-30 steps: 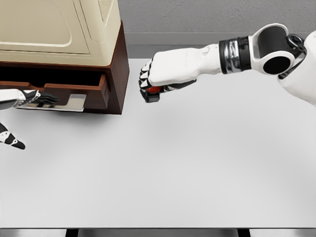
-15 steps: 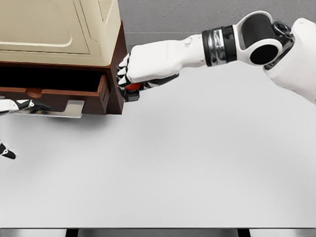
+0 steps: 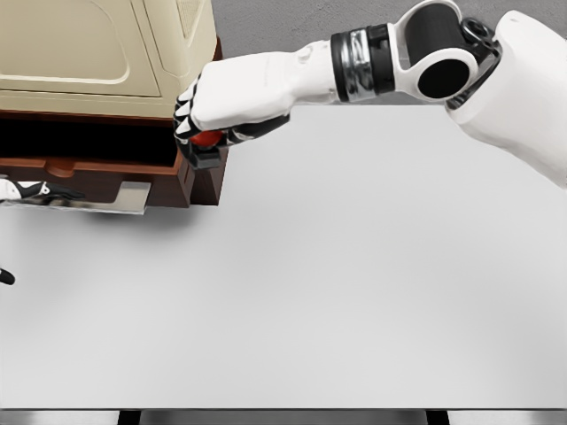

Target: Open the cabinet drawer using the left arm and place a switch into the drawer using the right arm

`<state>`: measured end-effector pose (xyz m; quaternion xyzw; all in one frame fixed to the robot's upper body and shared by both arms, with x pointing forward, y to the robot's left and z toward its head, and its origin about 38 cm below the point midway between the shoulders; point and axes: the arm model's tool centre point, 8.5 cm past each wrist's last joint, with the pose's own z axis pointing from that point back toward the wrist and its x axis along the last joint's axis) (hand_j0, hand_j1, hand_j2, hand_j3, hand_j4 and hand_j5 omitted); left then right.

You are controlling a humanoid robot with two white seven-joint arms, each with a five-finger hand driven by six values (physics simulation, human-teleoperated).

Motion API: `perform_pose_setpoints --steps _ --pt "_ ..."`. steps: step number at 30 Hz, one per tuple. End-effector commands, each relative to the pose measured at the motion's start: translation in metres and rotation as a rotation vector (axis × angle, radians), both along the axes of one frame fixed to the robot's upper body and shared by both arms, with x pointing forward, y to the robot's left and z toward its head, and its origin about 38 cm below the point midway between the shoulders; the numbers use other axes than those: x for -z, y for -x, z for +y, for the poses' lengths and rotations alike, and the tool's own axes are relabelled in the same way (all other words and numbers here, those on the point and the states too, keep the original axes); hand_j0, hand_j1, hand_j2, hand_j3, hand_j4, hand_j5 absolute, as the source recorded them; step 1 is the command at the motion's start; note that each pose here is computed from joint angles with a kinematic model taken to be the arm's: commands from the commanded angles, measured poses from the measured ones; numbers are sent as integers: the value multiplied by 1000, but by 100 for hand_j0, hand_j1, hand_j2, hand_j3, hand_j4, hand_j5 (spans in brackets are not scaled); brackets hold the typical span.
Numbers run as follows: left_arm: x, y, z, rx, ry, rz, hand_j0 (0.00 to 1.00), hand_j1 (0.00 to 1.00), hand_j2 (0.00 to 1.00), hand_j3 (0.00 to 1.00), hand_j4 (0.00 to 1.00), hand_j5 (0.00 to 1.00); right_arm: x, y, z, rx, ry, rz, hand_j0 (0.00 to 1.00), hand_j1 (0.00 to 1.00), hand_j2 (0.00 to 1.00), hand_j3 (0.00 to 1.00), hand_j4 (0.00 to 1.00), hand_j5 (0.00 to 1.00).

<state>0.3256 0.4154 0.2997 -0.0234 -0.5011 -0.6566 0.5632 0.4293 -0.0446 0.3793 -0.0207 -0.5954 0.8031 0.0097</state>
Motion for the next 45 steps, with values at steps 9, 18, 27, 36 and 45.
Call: perform_pose_setpoints --steps 9,18,27,36,45 --pt "-11 -2 0 -17 63 -13 100 100 100 100 100 100 -5 6 36 -8 -4 19 48 48 48 48 48 48" --pt "-20 -1 -5 29 104 -57 100 100 100 100 100 100 -7 0 65 -11 11 30 48 48 48 48 48 48" --pt "-36 6 -9 131 159 -150 100 100 100 100 100 100 -3 -20 85 34 21 62 47 47 47 47 47 47" --pt "-39 8 -7 135 157 -162 100 100 100 100 100 100 6 -36 94 74 41 87 48 48 48 48 48 48" --pt "-38 14 -2 136 152 -163 100 100 100 100 100 100 10 -41 97 81 37 102 100 100 100 100 100 100"
